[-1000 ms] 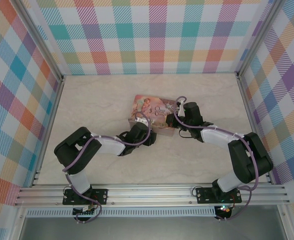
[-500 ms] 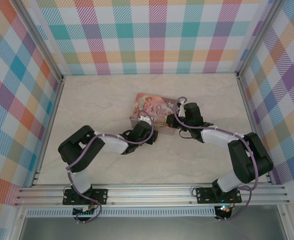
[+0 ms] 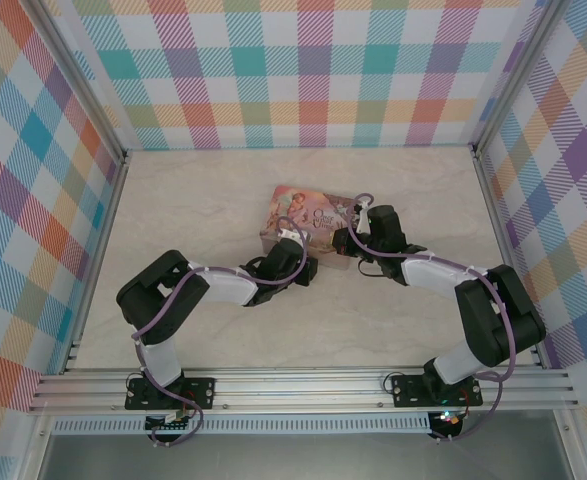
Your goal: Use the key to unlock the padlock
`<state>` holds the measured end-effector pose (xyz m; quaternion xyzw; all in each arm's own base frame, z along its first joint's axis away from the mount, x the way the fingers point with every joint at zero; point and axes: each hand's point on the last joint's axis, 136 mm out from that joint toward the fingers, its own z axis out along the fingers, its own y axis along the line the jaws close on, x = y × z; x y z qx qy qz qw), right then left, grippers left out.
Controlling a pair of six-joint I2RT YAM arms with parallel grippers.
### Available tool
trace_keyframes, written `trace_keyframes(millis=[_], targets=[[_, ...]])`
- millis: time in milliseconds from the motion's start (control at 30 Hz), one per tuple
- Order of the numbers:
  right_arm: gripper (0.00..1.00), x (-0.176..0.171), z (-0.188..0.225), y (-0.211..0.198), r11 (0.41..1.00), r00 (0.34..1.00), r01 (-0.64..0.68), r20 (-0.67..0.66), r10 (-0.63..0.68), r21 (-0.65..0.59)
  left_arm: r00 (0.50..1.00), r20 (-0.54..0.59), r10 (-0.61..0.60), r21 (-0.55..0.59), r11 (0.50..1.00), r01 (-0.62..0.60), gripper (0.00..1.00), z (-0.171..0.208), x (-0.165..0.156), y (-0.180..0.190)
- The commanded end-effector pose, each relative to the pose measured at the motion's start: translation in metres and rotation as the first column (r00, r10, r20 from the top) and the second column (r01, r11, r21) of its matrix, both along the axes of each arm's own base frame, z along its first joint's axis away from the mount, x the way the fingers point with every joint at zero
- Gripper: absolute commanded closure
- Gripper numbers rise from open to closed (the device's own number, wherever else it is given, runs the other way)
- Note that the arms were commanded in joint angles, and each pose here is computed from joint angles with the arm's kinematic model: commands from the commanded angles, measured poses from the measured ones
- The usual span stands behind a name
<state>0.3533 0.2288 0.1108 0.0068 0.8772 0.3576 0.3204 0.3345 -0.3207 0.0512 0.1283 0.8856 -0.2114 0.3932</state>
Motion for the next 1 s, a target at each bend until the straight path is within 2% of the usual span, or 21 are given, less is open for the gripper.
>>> trace_keyframes(millis=[0, 333, 467, 667, 800, 967], targets=[[0.98, -0.004, -0.005, 0.000, 1.000, 1.000, -0.005, -0.014, 0.005, 0.011, 1.000, 0.025, 0.001, -0.044, 0.999, 0.000, 0.66, 0.015, 0.005, -0.013], [0.99, -0.004, 0.005, 0.001, 1.000, 1.000, -0.016, 0.014, 0.016, 0.021, 1.000, 0.014, 0.009, -0.042, 0.999, -0.009, 0.74, 0.017, 0.005, -0.013], [0.99, -0.004, 0.026, 0.000, 0.999, 0.995, -0.038, 0.089, 0.036, 0.019, 1.000, -0.009, 0.007, -0.058, 0.998, -0.008, 0.74, 0.021, 0.002, -0.015], [0.99, -0.022, 0.049, -0.016, 0.998, 0.974, -0.043, 0.222, 0.053, -0.050, 0.998, -0.065, 0.014, -0.078, 0.997, -0.019, 0.75, 0.036, -0.001, -0.017], [0.99, -0.043, 0.039, -0.027, 0.996, 0.969, -0.048, 0.238, 0.066, -0.080, 0.990, -0.143, 0.021, -0.079, 0.996, -0.033, 0.78, 0.043, -0.003, -0.022], [0.99, -0.074, 0.005, -0.035, 0.993, 0.976, -0.047, 0.207, 0.069, -0.110, 0.978, -0.206, 0.002, -0.139, 0.990, -0.031, 0.80, 0.056, -0.007, -0.030]])
